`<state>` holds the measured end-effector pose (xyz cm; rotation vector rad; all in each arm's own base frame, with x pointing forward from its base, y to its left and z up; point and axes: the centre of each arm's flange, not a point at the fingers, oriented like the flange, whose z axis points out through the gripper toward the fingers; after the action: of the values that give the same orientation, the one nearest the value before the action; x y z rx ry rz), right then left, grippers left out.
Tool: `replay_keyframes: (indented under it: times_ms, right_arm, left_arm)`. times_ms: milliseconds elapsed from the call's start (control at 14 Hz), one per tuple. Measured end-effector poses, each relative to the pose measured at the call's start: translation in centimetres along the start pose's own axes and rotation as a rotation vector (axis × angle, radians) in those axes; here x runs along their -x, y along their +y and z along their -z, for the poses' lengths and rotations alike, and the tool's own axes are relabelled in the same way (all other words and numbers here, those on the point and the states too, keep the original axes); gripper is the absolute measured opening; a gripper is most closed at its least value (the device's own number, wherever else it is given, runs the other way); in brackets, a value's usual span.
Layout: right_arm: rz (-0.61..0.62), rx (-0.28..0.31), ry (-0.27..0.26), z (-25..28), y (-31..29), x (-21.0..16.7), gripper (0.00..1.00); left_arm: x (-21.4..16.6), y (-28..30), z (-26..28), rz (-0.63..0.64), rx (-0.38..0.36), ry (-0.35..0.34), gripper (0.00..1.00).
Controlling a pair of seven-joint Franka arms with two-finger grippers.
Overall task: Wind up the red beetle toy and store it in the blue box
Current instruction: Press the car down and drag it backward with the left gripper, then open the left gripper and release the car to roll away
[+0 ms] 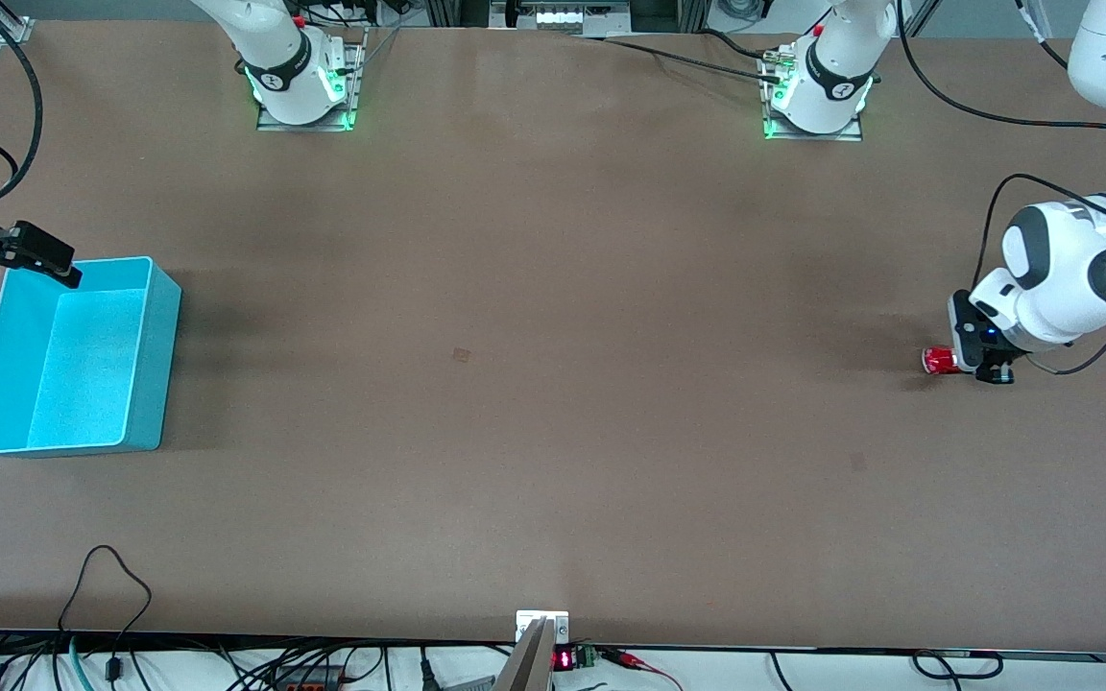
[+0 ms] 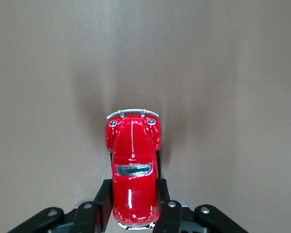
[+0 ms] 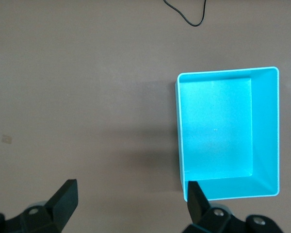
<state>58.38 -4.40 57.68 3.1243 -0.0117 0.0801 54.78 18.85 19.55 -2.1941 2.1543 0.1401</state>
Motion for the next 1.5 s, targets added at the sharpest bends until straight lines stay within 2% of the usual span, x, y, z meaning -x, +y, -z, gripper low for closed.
replay_keyframes:
  times_ms: [287,860,1003,1075,1433,1505]
  right_arm:
    - [0.0,-0.003,-0.035,-0.1,0.0,0.5,1.0]
    - [-0.027,-0.003,-0.03,-0.1,0.0,0.7,1.0]
    - [-0.027,-0.004,-0.023,-0.1,0.0,0.8,1.0]
    - [-0.027,-0.004,-0.021,0.0,0.0,0.9,1.0]
    - [-0.028,-0.006,-0.021,0.2,0.0,1.5,1.0]
    - [-0.028,-0.006,-0.018,0.3,0.0,1.6,1.0]
  left_arm:
    - [0.2,0.0,0.0,0.001,-0.001,0.0,0.41]
    - [0.4,0.0,0.0,0.003,-0.002,0.0,0.41]
    - [0.4,0.0,-0.1,0.004,-0.003,0.001,0.44]
    - [0.4,-0.1,-0.3,0.004,-0.006,0.001,0.5]
    - [-0.7,-1.2,0.7,0.018,-0.012,0.009,0.98]
    - [-0.9,-1.3,1.2,0.028,-0.004,0.009,1.0]
